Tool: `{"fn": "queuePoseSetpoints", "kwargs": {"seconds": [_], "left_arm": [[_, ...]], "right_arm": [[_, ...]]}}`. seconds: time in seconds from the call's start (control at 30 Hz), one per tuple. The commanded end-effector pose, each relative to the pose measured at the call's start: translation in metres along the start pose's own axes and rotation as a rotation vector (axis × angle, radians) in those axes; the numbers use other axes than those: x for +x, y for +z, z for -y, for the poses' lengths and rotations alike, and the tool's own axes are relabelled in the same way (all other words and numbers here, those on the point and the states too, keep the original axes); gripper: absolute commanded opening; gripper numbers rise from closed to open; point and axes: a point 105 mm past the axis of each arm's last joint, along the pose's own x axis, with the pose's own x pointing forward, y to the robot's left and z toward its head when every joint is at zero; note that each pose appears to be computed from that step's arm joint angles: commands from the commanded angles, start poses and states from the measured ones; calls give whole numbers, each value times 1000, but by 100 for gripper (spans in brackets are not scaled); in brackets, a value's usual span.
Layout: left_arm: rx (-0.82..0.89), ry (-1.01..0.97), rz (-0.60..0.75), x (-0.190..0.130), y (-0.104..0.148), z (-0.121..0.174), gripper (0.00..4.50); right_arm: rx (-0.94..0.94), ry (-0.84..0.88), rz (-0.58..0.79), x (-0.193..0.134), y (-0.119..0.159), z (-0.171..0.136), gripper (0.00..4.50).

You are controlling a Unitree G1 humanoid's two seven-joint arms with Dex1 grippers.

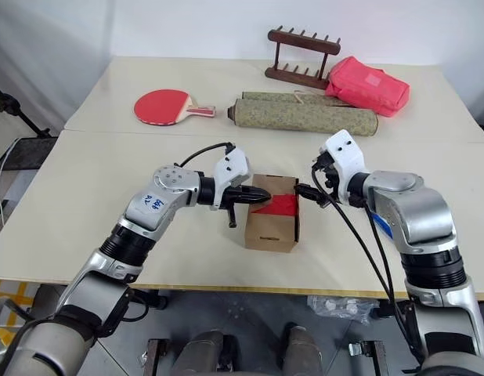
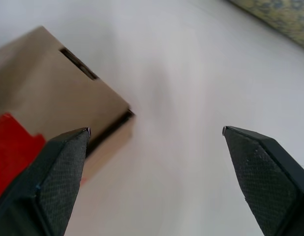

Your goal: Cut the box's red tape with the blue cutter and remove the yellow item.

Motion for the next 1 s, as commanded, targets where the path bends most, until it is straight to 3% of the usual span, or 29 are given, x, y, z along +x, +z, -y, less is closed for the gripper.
{"fn": "queuePoseSetpoints", "kwargs": {"seconds": [0.03, 0.27, 0.43, 0.6, 0.67, 0.73, 1.0], "left_arm": [[-24, -14, -71, -2, -19, 3, 0], [-38, 7, -96, -7, -25, 0, 0], [-45, 19, -105, -10, -28, -1, 0], [-53, 38, -106, -14, -29, -4, 0], [-60, 45, -105, -15, -30, -5, 0], [-61, 47, -109, -16, -32, -6, 0], [-59, 52, -118, -19, -32, -9, 0]], "right_arm": [[-9, -32, -75, -1, -22, 7, 448], [-161, -27, -195, 2, -51, 9, 448], [-232, -36, -204, -1, -50, 15, 448], [90, -13, -75, -15, -23, 22, 448], [323, 50, -90, -16, -24, 21, 448], [442, 90, -109, -13, -28, 19, 448], [642, 255, -167, 9, -39, 1, 448]]}}
